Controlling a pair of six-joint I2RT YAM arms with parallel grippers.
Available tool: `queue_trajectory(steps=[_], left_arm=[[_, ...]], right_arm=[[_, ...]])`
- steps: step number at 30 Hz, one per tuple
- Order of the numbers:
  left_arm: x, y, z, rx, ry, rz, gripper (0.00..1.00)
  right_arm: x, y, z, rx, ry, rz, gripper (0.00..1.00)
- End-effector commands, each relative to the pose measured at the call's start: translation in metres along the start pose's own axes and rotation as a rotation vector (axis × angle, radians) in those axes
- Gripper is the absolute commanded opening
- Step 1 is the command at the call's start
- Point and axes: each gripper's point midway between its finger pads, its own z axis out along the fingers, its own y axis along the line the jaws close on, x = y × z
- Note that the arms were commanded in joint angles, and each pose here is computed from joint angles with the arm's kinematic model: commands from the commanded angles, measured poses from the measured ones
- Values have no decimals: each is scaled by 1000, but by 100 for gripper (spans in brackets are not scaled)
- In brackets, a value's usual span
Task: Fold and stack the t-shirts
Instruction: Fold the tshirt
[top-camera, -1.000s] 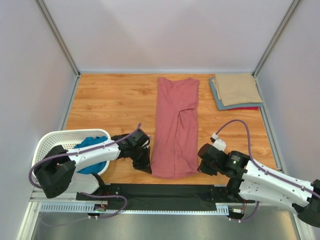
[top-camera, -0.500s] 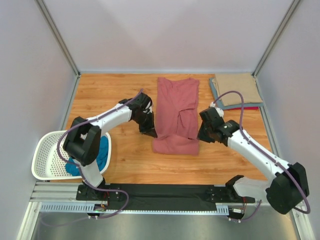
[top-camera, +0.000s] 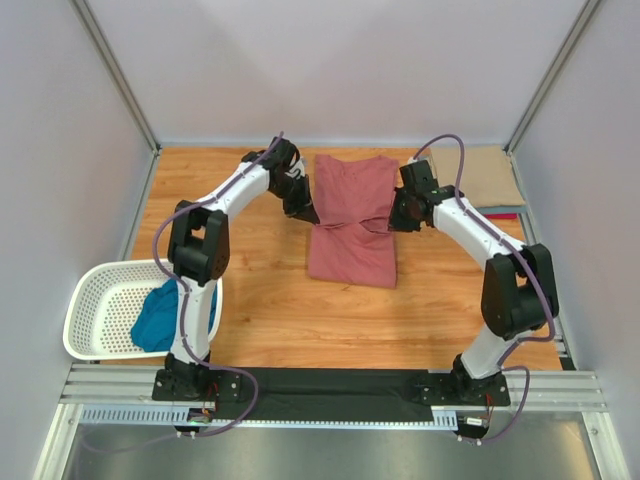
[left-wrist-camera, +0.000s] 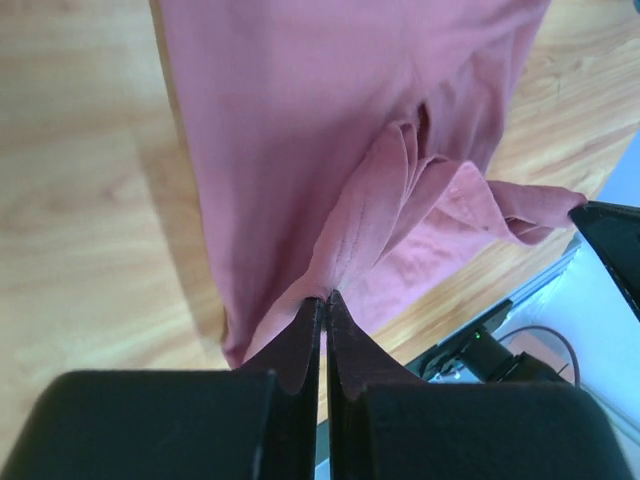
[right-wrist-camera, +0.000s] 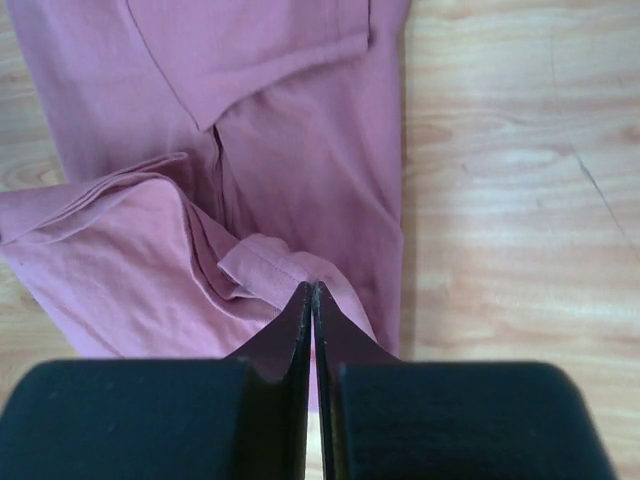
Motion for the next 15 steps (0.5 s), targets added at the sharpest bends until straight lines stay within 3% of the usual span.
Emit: queue_trajectory(steps=[1, 7, 15], left_arm=[[-2, 5, 17, 48, 86, -4, 0], [-29, 16, 30, 45, 50, -2, 0], [-56, 10, 26, 81, -22, 21, 1]], right_arm=[[-30, 14, 7, -62, -41, -40, 0], [-31, -4, 49, -5, 29, -9, 0], [-56, -7, 54, -26, -3, 25, 0]])
